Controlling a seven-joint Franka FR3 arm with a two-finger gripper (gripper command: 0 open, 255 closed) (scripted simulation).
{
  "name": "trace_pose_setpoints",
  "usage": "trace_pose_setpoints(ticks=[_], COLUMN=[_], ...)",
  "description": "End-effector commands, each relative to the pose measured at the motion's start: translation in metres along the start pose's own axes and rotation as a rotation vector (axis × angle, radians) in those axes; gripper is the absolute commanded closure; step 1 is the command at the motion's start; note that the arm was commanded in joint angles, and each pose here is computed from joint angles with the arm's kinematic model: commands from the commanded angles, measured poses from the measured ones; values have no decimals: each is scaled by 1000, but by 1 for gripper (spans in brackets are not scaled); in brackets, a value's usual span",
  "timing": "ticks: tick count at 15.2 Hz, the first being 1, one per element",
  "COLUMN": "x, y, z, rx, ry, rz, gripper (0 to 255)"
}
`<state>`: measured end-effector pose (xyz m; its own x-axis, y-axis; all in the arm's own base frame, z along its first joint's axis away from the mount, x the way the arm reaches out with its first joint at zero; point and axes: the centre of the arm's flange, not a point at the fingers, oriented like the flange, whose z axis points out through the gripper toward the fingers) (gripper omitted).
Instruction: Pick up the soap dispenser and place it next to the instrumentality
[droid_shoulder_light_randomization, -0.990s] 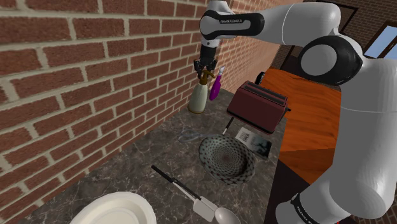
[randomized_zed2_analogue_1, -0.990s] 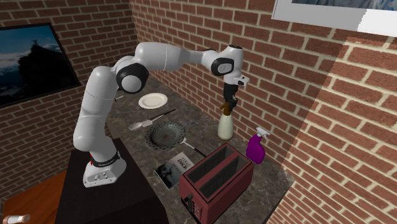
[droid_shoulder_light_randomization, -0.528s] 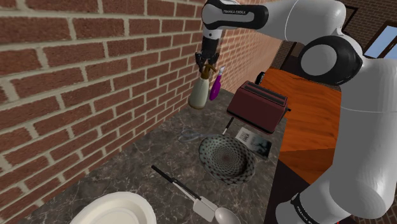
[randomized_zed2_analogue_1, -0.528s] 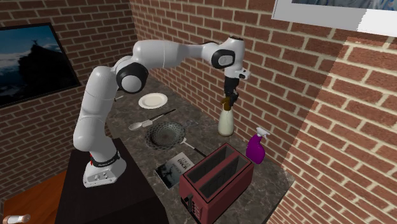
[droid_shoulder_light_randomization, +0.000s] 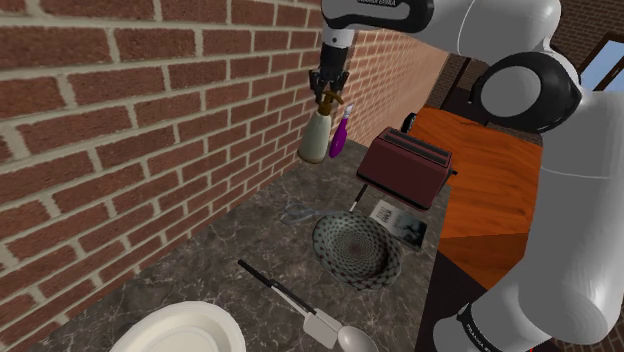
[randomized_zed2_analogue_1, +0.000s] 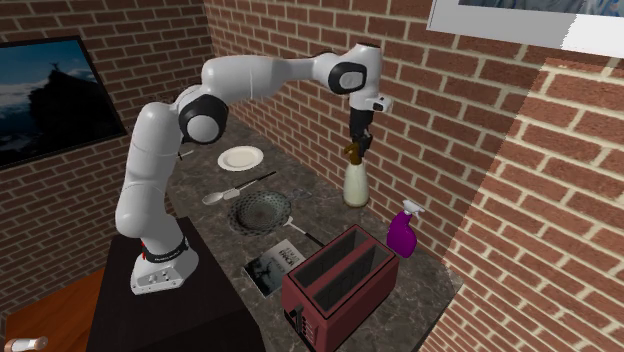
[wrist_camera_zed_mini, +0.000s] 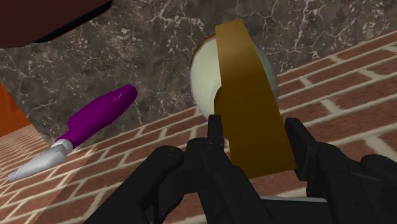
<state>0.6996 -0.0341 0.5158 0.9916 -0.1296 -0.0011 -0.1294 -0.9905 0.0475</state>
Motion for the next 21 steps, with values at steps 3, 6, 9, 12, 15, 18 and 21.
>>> trace_pose_setpoints(ticks=[3, 6, 9, 12, 15, 18, 21], x=[-30, -54, -79, -104, -128, -153, -178], y=[-27, -48, -68, -89, -110, -130, -151], z=[-31, -54, -77, -100, -123, -147, -170], rx=[0, 0, 0, 0, 0, 0, 0], ry=[1, 1, 1, 1, 1, 1, 1], rz=[0, 0, 0, 0, 0, 0, 0], gripper=[255, 255, 255, 255, 255, 255, 255])
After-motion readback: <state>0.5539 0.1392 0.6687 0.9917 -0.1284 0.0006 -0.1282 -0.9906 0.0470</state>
